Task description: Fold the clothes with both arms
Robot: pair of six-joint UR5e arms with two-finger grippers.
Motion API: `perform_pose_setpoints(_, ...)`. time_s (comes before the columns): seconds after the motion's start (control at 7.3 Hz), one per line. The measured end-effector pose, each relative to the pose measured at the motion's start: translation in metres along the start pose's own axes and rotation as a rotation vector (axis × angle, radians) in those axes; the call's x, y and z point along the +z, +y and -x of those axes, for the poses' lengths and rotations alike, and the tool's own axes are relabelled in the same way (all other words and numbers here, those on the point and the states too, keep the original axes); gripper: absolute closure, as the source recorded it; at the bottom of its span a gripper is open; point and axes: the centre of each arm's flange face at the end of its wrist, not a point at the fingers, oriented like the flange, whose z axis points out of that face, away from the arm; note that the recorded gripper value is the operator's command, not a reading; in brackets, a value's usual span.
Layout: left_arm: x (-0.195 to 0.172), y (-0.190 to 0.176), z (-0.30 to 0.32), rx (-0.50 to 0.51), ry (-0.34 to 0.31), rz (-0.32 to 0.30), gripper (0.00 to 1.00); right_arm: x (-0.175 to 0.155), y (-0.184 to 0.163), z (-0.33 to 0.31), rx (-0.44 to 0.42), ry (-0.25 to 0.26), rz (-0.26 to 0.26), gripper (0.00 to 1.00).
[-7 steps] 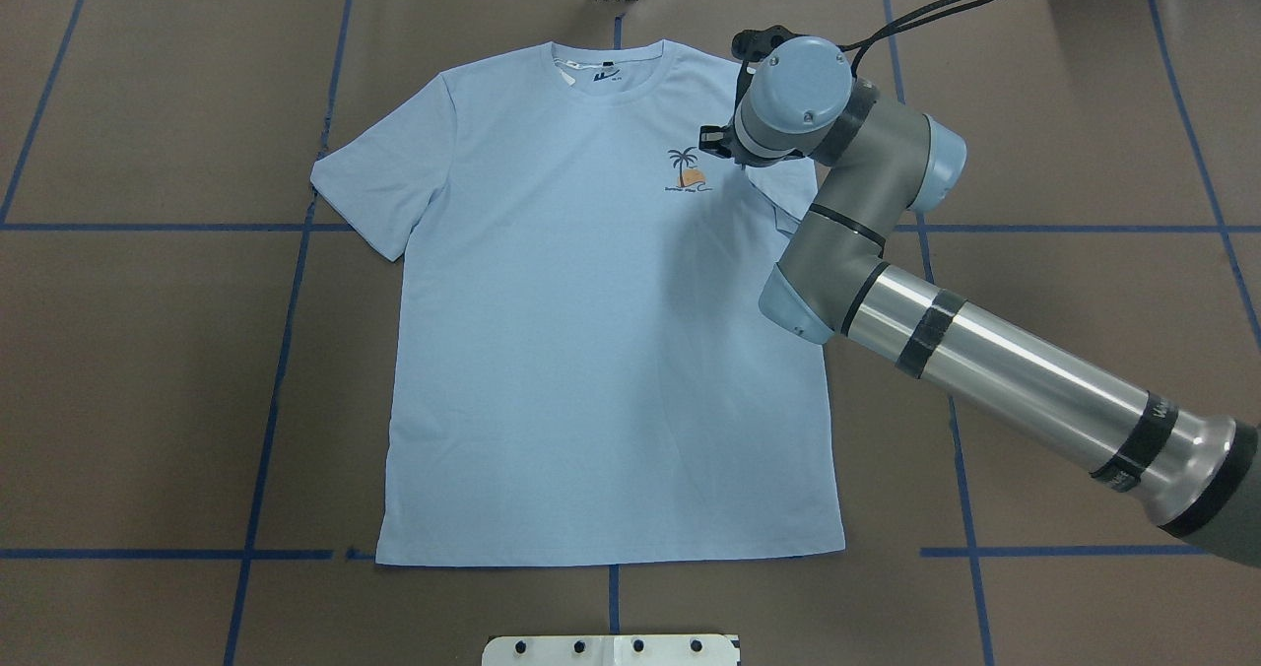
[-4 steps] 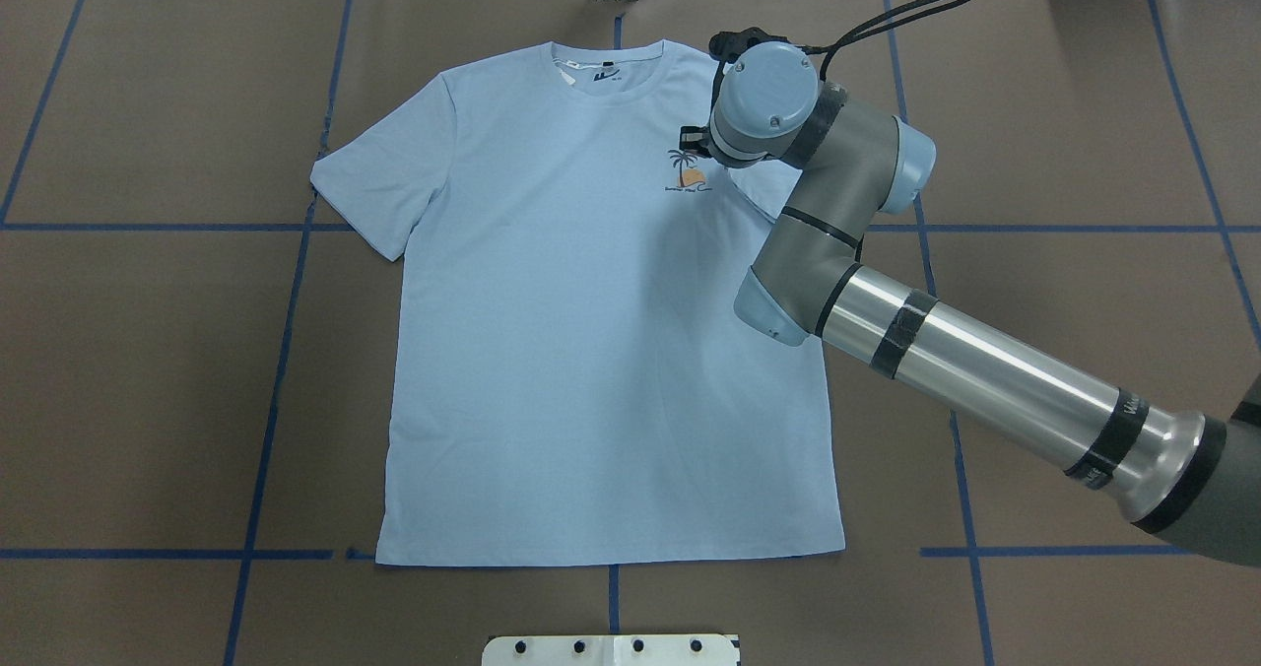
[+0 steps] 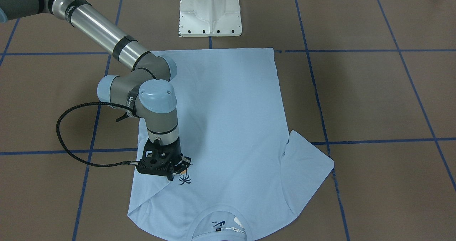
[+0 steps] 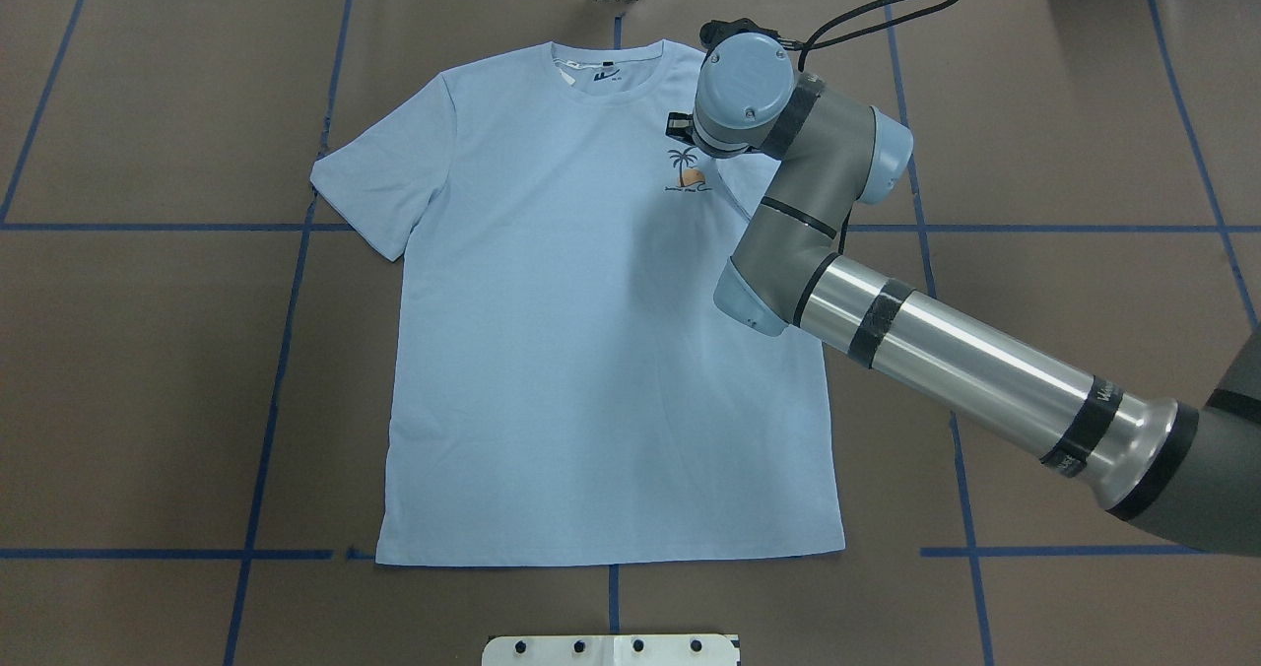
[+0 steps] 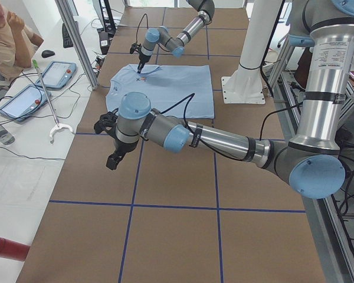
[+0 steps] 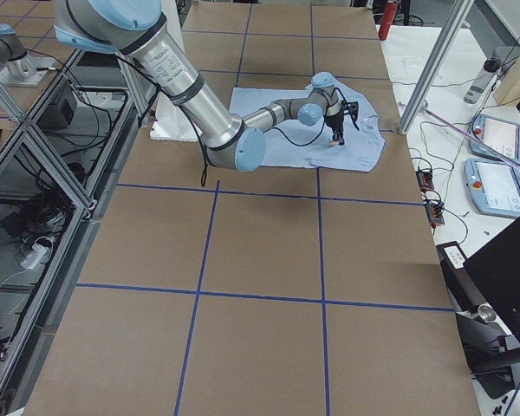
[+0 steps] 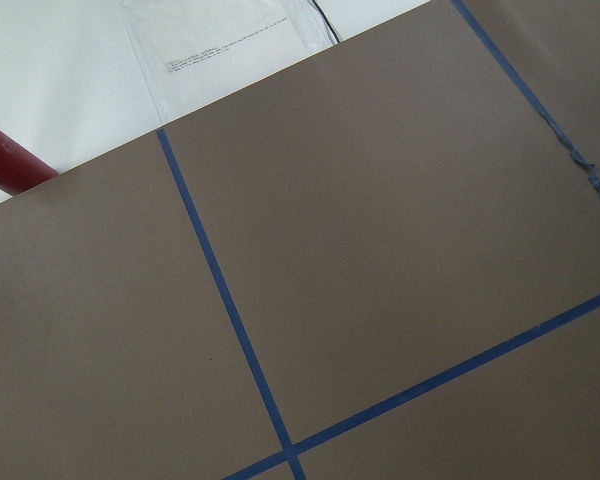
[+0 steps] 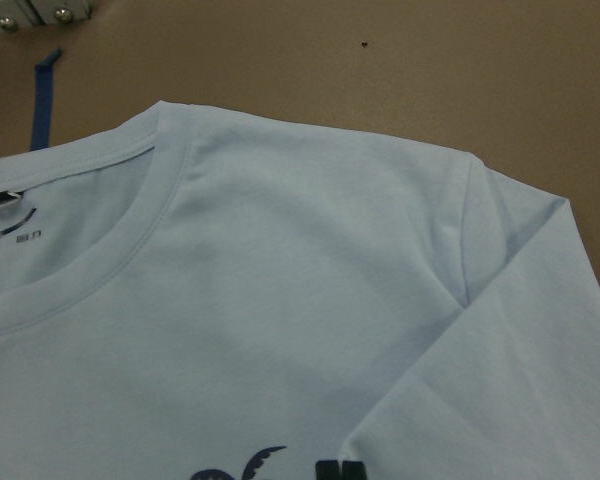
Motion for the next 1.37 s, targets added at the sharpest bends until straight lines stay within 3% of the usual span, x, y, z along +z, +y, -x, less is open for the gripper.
perform_pose_setpoints(0.41, -0.001, -0.005, -0.005, -0.034, 0.001, -0.014, 0.0, -0.011, -0.001, 0.018, -0.021, -0.021, -0.001, 0.0)
perform_pose_setpoints(0.55, 0.005, -0.011, -0.016, -0.033, 0.009, -0.031, 0.0, -0.02, -0.007, 0.026, -0.039, -0.029, 0.02, 0.0)
perform_pose_setpoints(0.82, 0.056, -0.032, -0.058, -0.017, 0.07, -0.011, 0.0, -0.048, -0.044, 0.016, -0.089, -0.025, 0.113, 0.0)
perform_pose_setpoints(1.1, 0.111, -0.055, -0.107, -0.157, 0.123, 0.026, 0.0, -0.088, -0.097, -0.033, -0.15, -0.043, 0.192, 0.0)
perform_pose_setpoints(1.37, 0.162, -0.069, -0.145, -0.326, 0.136, -0.002, 0.29, -0.108, -0.141, -0.122, -0.235, -0.078, 0.232, 0.0)
